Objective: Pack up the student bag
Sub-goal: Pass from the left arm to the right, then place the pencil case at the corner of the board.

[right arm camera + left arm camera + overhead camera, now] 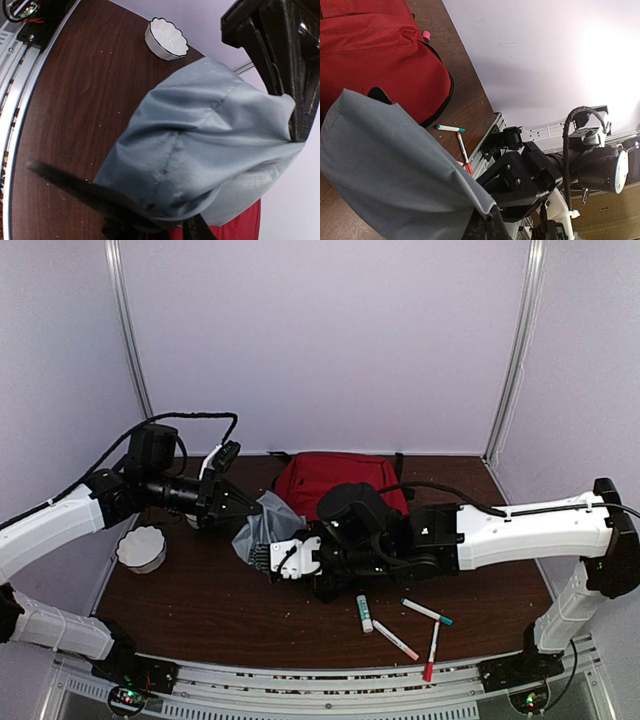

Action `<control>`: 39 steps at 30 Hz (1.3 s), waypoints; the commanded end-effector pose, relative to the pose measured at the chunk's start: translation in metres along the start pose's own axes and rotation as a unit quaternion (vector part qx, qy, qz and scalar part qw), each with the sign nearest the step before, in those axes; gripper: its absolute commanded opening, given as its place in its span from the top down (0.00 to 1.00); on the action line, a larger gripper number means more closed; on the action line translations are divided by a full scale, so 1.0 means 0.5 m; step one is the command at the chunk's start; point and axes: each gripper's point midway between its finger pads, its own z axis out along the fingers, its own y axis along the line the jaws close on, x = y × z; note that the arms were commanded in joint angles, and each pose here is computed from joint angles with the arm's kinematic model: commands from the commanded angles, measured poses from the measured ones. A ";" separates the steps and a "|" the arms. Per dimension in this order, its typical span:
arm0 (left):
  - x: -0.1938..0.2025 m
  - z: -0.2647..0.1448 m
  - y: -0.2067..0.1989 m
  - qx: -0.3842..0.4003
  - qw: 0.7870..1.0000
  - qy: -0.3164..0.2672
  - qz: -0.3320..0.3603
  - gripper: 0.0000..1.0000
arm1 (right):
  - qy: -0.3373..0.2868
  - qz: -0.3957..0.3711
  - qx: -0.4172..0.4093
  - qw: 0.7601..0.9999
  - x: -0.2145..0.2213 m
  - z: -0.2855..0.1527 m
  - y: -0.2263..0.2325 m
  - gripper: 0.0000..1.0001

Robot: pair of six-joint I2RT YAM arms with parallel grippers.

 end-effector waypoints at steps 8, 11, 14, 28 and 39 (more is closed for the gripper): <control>0.006 -0.037 0.088 -0.159 0.985 0.014 0.063 0.59 | -0.009 0.021 -0.041 0.999 -0.020 -0.027 0.005 1.00; -0.008 -0.072 0.133 -0.247 0.964 -0.001 0.101 0.49 | 0.009 0.049 -0.121 0.991 -0.010 -0.030 0.057 1.00; -0.022 -0.112 0.142 -0.297 0.945 -0.035 0.134 0.47 | 0.031 0.080 -0.180 0.980 0.000 -0.027 0.094 1.00; -0.021 -0.227 0.089 -0.352 0.907 -0.118 0.199 0.46 | 0.125 0.092 -0.212 0.965 -0.031 0.043 0.093 1.00; -0.021 -0.277 0.065 -0.382 0.885 -0.139 0.228 0.47 | 0.161 0.075 -0.158 0.971 -0.035 0.135 0.073 1.00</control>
